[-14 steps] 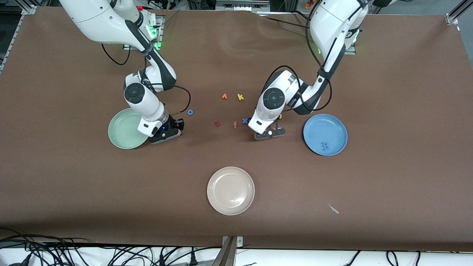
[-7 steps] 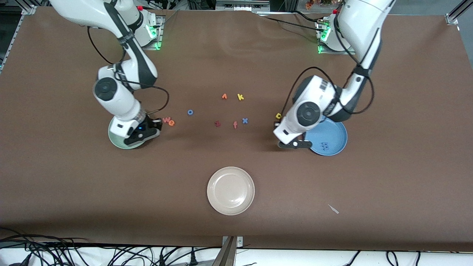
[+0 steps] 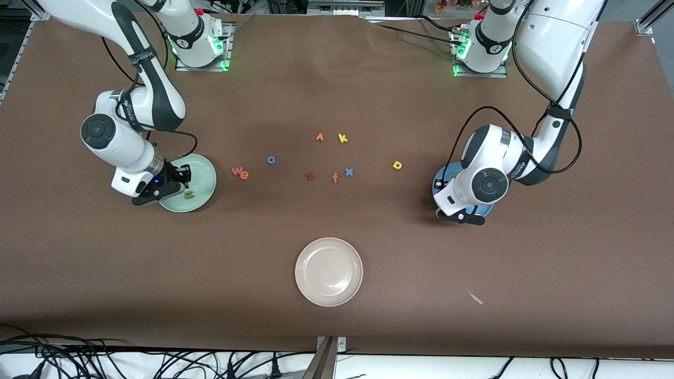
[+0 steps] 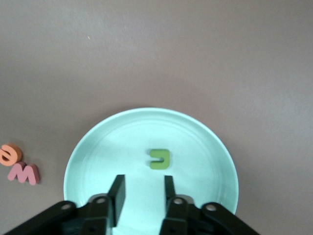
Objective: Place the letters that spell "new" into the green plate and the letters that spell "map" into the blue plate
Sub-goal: 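Drop the teal and green letters onto the blue and green plates, then grasp the yellow and orange letters with the left and right grippers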
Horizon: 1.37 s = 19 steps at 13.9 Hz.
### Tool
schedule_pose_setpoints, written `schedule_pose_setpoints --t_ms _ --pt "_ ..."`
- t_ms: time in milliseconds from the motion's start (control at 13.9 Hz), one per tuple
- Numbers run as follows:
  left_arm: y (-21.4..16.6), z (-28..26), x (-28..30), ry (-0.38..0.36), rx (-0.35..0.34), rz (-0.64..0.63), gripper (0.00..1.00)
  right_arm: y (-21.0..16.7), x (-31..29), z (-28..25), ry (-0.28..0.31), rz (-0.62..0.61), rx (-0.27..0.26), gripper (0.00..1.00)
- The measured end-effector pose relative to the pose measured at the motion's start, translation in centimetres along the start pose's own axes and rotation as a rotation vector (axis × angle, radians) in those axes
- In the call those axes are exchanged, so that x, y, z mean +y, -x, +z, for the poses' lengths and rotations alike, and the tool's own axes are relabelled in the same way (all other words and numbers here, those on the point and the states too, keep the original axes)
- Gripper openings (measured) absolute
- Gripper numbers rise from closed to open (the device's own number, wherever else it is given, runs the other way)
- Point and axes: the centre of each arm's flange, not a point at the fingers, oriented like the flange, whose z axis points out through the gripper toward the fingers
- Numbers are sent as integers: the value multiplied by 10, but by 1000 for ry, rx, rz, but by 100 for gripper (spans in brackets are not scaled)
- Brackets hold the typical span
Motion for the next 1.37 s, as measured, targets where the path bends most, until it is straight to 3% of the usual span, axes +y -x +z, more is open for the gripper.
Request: schedule_pose_setpoints --t_ms 144,577,866,1371 --pt "5 12 -4 0 -25 21 44 -1 -6 1 -4 14 -1 63" --pt "16 -2 52 12 -18 92 100 -25 -115 12 -58 123 46 71" --pt "30 -6 108 23 -10 127 100 -27 -156 32 -74 111 52 73" --pt "31 30 164 39 40 204 100 -8 -161 62 -83 110 61 73"
